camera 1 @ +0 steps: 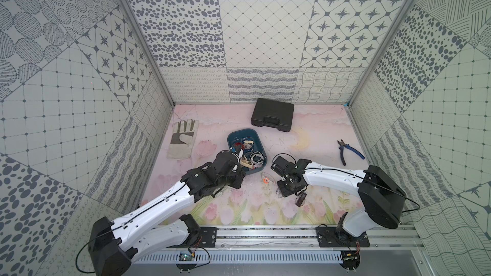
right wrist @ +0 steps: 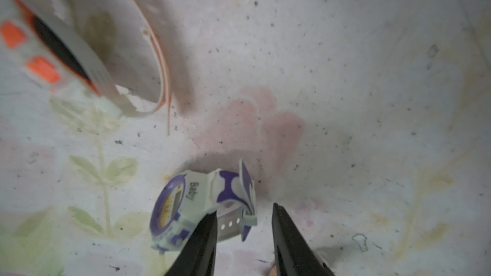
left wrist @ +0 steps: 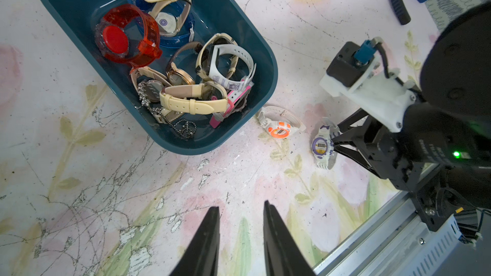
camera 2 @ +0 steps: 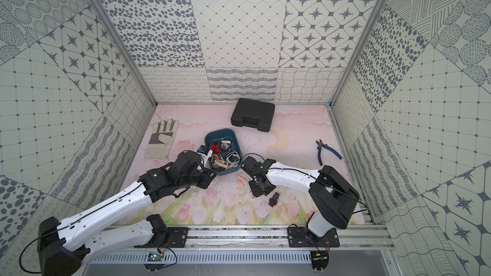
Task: Put the watch into the storage box
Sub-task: Pick up the watch at the center of the board.
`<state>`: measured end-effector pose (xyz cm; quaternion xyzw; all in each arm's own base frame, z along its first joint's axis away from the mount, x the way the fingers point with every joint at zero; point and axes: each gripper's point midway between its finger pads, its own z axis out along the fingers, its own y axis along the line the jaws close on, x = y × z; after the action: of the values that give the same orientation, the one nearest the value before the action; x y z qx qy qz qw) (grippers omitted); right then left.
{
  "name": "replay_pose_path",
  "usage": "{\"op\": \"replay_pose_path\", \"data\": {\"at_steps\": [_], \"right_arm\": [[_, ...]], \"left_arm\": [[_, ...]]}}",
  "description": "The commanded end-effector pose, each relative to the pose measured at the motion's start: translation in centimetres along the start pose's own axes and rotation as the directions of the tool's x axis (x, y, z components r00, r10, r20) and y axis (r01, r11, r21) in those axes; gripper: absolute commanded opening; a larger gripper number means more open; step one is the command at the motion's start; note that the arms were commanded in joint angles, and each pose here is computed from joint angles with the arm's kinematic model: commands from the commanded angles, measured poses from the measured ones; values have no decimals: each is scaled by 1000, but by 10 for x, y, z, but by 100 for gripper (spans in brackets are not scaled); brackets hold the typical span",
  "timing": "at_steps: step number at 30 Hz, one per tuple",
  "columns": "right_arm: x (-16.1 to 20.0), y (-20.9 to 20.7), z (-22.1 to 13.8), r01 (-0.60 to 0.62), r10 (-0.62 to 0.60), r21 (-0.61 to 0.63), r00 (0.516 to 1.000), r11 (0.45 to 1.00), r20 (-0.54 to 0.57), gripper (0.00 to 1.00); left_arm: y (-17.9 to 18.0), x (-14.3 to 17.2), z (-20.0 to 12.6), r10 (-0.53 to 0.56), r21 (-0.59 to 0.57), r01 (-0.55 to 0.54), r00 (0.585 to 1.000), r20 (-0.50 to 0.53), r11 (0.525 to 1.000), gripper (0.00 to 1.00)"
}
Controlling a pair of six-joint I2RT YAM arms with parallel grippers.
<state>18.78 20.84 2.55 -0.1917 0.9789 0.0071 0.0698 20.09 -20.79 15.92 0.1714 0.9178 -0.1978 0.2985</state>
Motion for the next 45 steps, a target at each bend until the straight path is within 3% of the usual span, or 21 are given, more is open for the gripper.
{"op": "replay_pose_path", "data": {"at_steps": [1,4,11,18,25,35,45], "right_arm": [[-6,2,5,-5,6,-9,1000,1000,8,38],[-7,2,8,-2,2,-11,1000,1000,6,31],[-15,5,1,12,-11,-32,999,999,34,0],[-36,-4,-53,29,-26,-18,989,999,146,0],[-89,7,-109,106,-90,-48,959,993,270,0],[-210,63,-108,239,-195,-105,928,965,317,0],[-255,71,-62,255,-226,-116,950,960,215,0]], "left_arm": [[-1,-2,0,7,10,-7,1000,12,1000,33],[-1,-3,-1,6,8,-6,1000,17,1000,33],[1,-1,-1,-3,2,3,1000,13,1000,33],[10,4,-6,-42,-27,43,998,39,999,33],[22,11,-17,-93,-48,98,992,86,994,33],[31,12,-20,-104,-86,113,989,101,990,33],[32,13,-19,-101,-95,111,989,104,989,33]]}}
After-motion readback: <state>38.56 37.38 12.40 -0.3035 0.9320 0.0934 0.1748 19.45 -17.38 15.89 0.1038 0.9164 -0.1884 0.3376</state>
